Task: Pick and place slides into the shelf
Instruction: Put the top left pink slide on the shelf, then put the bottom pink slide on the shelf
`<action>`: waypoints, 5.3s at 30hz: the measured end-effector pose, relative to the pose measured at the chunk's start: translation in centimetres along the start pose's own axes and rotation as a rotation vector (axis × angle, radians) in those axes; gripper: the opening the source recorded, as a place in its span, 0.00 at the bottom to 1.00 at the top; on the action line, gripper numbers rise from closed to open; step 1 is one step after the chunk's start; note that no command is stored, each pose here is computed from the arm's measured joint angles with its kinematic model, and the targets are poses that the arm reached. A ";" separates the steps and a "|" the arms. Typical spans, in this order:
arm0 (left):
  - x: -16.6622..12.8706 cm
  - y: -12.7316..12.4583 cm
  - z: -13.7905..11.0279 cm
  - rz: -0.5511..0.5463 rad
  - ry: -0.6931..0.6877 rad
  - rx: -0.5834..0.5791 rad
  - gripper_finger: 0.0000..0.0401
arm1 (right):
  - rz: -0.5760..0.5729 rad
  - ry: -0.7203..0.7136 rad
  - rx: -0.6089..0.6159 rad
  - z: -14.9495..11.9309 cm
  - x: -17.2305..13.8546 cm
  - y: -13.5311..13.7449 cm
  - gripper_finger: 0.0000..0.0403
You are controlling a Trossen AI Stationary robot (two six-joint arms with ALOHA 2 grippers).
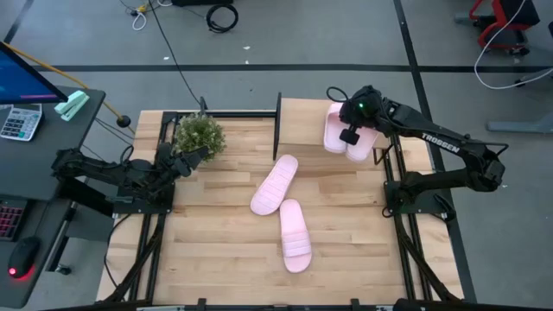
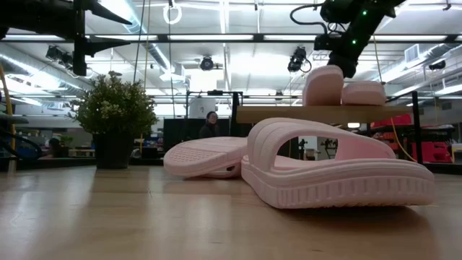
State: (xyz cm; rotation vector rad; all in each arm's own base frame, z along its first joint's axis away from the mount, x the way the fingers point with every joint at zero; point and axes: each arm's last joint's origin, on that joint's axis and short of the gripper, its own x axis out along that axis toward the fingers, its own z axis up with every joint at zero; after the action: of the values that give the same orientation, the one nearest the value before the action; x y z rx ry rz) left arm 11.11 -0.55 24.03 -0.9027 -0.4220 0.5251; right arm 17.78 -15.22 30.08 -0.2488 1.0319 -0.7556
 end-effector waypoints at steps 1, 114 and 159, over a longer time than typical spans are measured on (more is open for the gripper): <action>0.0 0.0 0.0 0.000 0.000 0.000 0.43 | -0.021 0.007 -0.003 0.0 0.0 -0.1 0.03; -0.7 -0.4 -5.2 -0.110 0.494 -0.041 0.44 | 1.088 -0.083 -0.081 2.9 -12.8 17.3 0.04; -4.0 -1.3 -7.8 -0.219 0.760 0.007 0.44 | 1.301 0.094 0.010 6.1 -1.2 31.0 0.44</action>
State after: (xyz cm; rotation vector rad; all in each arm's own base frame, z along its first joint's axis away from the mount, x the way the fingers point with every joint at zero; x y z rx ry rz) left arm 12.51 -8.43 20.25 -0.9639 0.1745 -0.0380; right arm 36.49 7.13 17.80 0.4624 1.0307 0.4138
